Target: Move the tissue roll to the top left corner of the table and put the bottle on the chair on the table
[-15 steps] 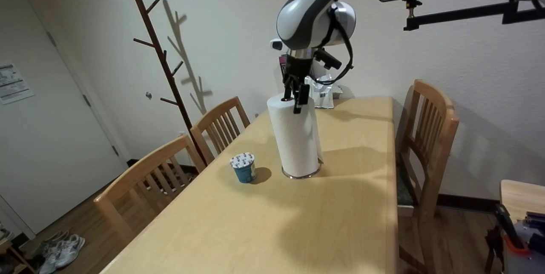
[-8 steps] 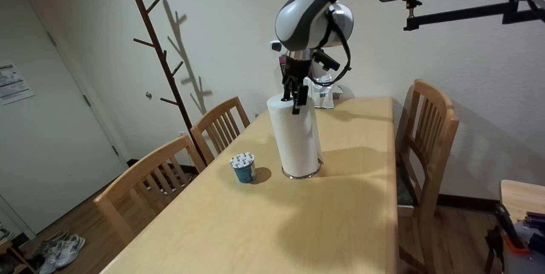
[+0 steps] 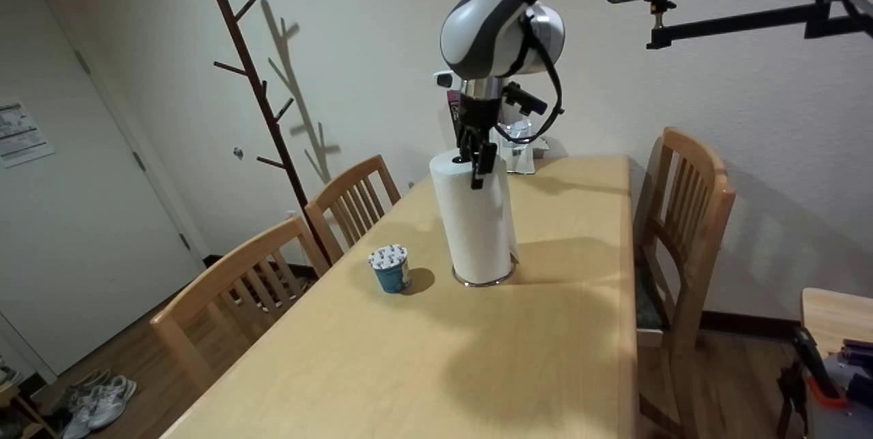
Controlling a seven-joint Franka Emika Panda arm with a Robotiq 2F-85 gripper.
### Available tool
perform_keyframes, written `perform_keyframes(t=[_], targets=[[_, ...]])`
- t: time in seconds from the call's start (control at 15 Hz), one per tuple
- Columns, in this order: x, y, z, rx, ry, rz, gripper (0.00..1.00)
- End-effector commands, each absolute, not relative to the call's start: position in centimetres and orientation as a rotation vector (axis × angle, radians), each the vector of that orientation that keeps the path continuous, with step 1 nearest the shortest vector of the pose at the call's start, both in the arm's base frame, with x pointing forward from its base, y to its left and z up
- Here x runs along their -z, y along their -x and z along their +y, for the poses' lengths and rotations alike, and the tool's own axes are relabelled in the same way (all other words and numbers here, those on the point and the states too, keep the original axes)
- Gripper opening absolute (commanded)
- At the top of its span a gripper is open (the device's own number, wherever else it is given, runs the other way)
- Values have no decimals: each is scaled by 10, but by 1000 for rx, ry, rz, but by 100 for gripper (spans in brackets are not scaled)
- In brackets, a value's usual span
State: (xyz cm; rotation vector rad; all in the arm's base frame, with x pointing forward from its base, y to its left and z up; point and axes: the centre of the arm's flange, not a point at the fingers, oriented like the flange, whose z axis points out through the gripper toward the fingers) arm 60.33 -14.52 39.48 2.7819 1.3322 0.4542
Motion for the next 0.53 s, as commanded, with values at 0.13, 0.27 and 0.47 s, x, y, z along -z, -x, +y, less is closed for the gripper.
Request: perform_keyframes(t=[0.13, 0.27, 0.47], targets=[[-390, -606, -139, -442, -2886, 1338, 29], [-391, -606, -133, -428, -2896, 1353, 20], [-394, -605, -117, -386, -2908, 1383, 17]])
